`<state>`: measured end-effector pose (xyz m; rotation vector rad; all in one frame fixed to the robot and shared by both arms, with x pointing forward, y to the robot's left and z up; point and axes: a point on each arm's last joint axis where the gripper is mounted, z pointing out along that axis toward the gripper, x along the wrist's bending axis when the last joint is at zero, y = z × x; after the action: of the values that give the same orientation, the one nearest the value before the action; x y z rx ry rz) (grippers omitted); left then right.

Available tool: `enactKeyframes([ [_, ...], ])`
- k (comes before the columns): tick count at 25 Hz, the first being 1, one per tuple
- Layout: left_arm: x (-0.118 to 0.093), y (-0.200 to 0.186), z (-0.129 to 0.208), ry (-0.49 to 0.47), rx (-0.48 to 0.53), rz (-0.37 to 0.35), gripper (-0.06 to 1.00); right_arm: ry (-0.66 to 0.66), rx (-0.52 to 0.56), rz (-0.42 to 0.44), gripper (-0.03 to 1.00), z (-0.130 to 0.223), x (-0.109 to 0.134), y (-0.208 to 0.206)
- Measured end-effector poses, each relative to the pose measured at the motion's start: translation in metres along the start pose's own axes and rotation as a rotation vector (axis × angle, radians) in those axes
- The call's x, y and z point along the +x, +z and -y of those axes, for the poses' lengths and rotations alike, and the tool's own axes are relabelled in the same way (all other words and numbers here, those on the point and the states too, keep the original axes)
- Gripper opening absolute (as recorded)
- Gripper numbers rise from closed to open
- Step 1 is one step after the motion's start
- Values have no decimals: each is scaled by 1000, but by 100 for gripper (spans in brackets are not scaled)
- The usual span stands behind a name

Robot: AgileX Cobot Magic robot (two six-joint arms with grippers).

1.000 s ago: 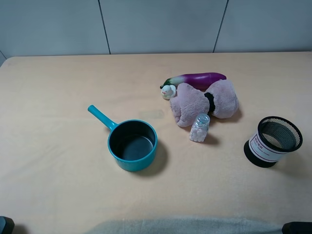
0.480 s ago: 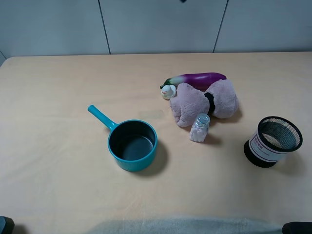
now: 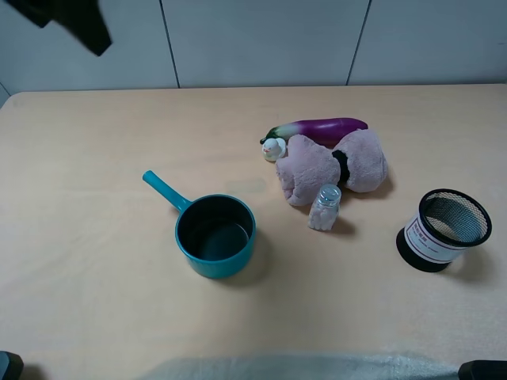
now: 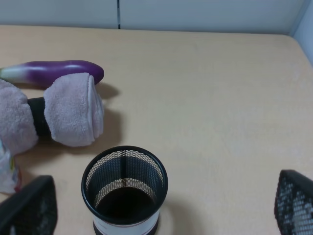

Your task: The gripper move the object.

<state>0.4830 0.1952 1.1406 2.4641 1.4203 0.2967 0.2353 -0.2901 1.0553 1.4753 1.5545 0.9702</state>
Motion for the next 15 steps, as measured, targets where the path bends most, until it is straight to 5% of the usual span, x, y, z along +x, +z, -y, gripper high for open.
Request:
enactKeyframes([
  [7,38,-15,81,-238,-2,-49,75,0,0,0,67,0,0,0],
  [15,18,-27,157,-306,-91,-79,75,0,-1,0,67,0,0,0],
])
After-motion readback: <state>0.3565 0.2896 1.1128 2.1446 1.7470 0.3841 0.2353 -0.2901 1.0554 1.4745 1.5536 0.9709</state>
